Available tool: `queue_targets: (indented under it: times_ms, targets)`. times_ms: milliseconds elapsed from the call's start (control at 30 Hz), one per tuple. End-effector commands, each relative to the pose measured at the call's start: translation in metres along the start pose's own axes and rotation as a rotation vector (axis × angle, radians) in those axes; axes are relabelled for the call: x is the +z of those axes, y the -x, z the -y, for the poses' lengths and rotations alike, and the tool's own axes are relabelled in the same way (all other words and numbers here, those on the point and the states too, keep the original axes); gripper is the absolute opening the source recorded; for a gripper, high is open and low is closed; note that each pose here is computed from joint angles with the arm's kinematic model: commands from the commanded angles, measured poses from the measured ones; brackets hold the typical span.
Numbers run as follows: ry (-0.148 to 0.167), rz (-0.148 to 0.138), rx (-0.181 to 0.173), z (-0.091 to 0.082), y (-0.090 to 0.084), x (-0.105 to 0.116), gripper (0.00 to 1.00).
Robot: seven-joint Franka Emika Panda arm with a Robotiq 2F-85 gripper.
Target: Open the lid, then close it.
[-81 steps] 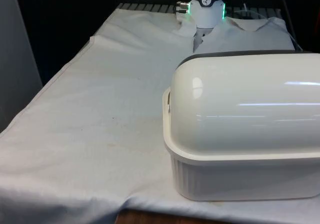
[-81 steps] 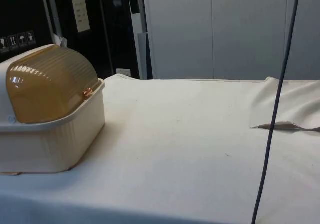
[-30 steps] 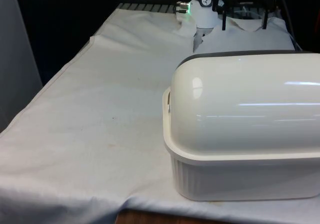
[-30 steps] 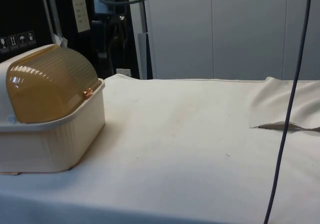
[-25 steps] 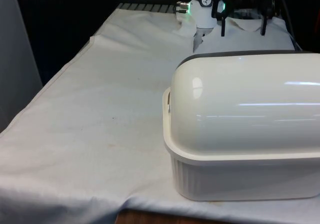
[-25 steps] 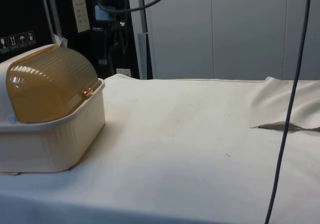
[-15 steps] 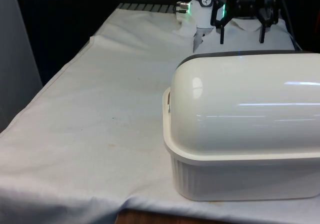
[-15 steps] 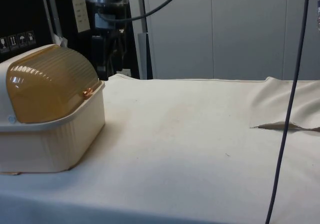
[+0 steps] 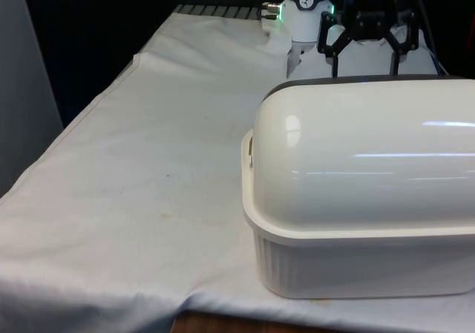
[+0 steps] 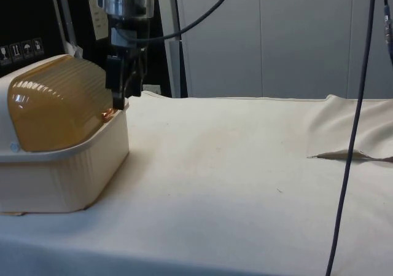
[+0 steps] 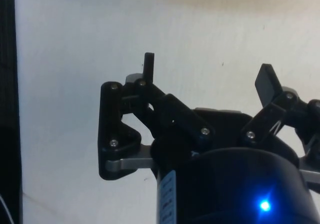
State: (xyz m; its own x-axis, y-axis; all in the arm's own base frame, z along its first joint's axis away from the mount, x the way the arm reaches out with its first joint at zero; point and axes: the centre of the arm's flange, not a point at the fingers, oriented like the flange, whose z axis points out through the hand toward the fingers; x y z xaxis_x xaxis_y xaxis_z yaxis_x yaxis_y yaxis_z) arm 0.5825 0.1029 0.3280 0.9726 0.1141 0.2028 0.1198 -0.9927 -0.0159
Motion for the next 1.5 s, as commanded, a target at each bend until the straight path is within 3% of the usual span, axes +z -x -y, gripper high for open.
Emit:
queue_targets:
  times_ms: [0,100,133,200,600,1333,1467]
  targets:
    - [0.001,-0.018,-0.009,0.001,-0.001,0.003,1.00]
    - [0.001,-0.033,-0.018,0.001,-0.002,0.008,1.00]
    - [0.000,-0.019,-0.014,0.001,-0.002,0.007,1.00]
    - [0.003,-0.046,-0.026,0.000,-0.003,0.013,1.00]
    - [0.010,-0.093,-0.057,-0.002,-0.008,0.029,1.00]
    - [0.020,-0.076,-0.058,-0.013,-0.007,0.041,1.00]
    - [0.023,-0.088,-0.063,-0.016,-0.009,0.043,1.00]
